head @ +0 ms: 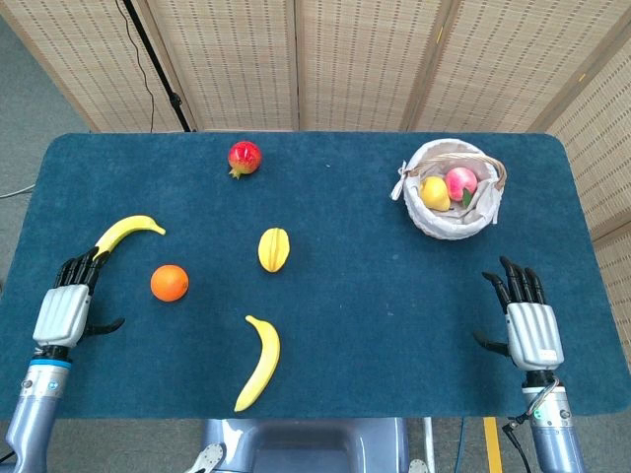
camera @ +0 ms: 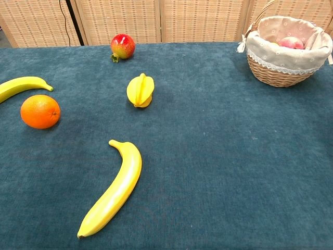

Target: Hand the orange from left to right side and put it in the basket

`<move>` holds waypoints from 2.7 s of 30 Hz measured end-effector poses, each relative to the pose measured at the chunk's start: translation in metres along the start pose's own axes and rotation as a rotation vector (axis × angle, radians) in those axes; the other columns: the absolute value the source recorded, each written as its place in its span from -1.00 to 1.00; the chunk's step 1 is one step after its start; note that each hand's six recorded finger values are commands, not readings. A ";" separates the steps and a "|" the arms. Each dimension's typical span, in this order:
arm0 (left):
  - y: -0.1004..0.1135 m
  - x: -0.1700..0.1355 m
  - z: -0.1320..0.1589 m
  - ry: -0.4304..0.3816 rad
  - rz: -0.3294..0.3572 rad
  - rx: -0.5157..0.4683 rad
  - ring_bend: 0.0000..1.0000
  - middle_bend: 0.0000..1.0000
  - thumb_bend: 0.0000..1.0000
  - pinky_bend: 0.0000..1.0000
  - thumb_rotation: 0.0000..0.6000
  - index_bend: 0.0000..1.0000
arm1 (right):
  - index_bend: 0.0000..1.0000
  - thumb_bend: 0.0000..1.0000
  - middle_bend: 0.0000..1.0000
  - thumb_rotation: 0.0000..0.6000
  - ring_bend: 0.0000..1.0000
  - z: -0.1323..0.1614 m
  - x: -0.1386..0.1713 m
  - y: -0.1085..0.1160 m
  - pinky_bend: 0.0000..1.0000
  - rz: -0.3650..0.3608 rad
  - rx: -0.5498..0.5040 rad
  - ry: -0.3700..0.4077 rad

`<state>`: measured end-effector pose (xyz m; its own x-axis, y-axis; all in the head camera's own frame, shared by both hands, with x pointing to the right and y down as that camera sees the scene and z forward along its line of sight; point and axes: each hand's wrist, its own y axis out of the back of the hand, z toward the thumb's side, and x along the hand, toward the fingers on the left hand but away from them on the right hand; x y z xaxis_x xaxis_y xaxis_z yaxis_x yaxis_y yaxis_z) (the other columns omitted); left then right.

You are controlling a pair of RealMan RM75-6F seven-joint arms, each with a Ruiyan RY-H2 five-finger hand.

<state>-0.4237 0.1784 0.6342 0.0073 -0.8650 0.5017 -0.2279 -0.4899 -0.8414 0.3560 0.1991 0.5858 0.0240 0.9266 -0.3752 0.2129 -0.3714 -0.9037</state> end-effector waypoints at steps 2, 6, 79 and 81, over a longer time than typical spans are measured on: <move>-0.006 0.009 0.001 -0.006 -0.011 0.002 -1.00 -1.00 -1.00 -1.00 1.00 -0.98 | -0.68 -1.00 -0.96 1.00 -1.00 0.001 0.000 0.000 -1.00 0.001 -0.002 0.003; -0.020 0.025 0.005 -0.020 -0.036 0.003 -1.00 -1.00 -1.00 -1.00 1.00 -0.98 | -0.68 -1.00 -0.96 1.00 -1.00 0.001 0.001 0.000 -1.00 -0.001 -0.003 0.004; -0.005 0.026 0.162 -0.281 0.103 -0.132 -0.21 0.03 -0.52 -0.12 1.00 0.28 | -0.67 -1.00 -0.96 1.00 -1.00 0.002 0.005 0.003 -1.00 -0.008 -0.037 0.020; 0.004 0.021 0.180 -0.318 0.098 -0.129 -0.21 0.03 -0.52 -0.12 1.00 0.28 | -0.67 -1.00 -0.96 1.00 -1.00 0.004 0.006 0.003 -1.00 -0.006 -0.034 0.023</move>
<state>-0.2494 0.1386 0.6052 0.2773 -0.9076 0.3153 -0.3637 -0.4029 -0.8398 0.3532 0.2032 0.5805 0.0448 0.9302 -0.3643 0.2462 -0.3637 -0.8984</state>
